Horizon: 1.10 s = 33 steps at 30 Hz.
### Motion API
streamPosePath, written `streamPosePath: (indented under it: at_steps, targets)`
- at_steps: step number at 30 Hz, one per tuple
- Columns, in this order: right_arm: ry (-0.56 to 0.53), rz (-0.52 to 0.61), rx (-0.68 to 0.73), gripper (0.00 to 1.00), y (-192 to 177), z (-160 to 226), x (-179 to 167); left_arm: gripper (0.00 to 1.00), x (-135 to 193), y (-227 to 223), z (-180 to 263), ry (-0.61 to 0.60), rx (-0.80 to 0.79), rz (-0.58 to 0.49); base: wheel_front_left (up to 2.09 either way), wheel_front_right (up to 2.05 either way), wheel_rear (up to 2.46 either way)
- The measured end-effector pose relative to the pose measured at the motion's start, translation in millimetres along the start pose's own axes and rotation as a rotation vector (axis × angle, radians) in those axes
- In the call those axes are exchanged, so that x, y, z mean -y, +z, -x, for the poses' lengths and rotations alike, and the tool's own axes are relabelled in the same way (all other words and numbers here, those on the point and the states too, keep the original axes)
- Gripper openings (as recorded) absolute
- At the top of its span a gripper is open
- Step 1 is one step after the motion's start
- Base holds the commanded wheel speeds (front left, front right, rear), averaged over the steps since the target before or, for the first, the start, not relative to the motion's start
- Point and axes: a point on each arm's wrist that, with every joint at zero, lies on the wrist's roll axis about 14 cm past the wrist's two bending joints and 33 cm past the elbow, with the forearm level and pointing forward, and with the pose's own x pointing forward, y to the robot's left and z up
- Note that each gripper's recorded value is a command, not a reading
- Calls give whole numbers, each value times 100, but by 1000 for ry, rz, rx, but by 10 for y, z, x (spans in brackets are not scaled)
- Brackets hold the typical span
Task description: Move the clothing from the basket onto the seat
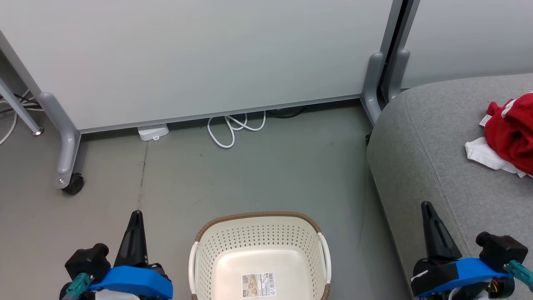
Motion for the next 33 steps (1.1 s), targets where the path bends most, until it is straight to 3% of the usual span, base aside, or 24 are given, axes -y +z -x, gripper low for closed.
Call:
streamPosePath:
  at_steps: [33]
  targets:
    - [-103, -505, -13, 0, 32, 22, 202, 0, -87, 120, -63, 59, 6, 536, 0, 0, 0]
